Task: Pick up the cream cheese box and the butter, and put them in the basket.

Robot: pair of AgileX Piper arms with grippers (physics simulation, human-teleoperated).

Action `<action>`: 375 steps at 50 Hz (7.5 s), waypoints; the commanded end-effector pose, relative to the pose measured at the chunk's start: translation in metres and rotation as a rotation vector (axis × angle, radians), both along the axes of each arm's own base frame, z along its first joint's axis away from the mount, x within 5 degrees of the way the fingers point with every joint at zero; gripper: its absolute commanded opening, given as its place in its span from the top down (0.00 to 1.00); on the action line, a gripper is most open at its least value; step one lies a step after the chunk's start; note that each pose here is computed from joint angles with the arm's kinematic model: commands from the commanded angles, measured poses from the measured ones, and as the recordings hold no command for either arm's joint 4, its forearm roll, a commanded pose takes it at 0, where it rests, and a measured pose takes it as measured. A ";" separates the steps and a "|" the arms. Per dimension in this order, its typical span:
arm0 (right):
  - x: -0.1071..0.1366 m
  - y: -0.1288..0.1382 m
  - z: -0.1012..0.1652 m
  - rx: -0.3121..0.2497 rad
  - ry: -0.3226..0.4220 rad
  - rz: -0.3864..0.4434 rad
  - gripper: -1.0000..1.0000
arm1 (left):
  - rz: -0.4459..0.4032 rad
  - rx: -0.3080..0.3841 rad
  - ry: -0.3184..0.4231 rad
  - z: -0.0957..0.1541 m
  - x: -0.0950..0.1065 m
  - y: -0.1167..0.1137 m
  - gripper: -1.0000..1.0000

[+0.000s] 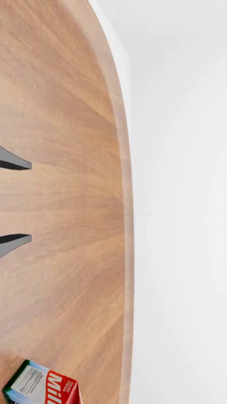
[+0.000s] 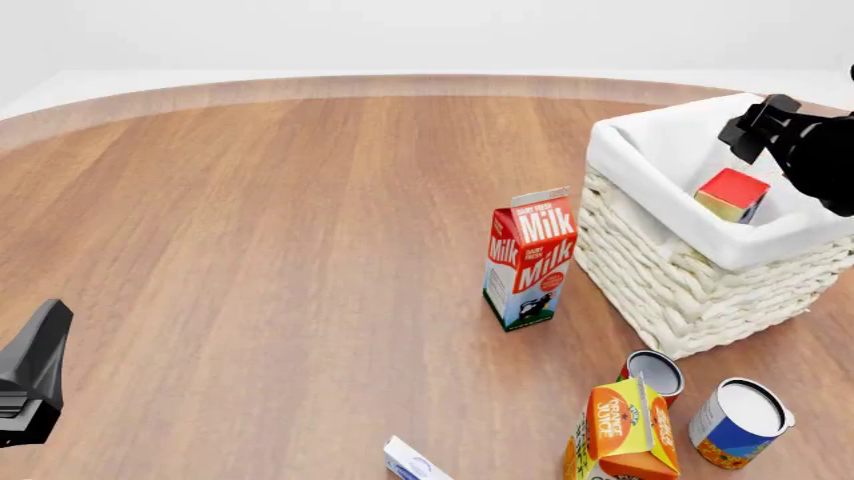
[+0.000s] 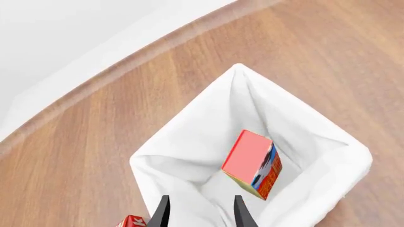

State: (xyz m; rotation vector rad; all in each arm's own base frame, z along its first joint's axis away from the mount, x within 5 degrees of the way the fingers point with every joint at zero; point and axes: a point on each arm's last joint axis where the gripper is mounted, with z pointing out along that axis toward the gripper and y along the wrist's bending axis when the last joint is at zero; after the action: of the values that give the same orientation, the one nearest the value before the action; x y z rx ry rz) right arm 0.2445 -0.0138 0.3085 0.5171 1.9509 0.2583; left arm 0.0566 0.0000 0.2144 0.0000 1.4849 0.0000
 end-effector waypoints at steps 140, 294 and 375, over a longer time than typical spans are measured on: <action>-0.117 0.219 0.023 -0.419 0.068 1.256 0.00 | 0.000 0.000 0.000 0.000 0.000 0.000 0.00; -0.110 0.256 -0.103 -0.503 0.386 1.289 0.00 | 0.000 0.000 0.000 0.000 0.000 0.000 0.00; -0.121 0.269 -0.149 -0.463 0.458 1.277 0.00 | 0.000 0.000 0.000 0.000 0.000 0.000 0.00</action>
State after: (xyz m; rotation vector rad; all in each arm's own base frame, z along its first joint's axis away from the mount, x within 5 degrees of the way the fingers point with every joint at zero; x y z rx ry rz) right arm 0.1262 0.2526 0.1655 -1.1231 2.4270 0.4696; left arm 0.0566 0.0000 0.2144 0.0000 1.4849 0.0000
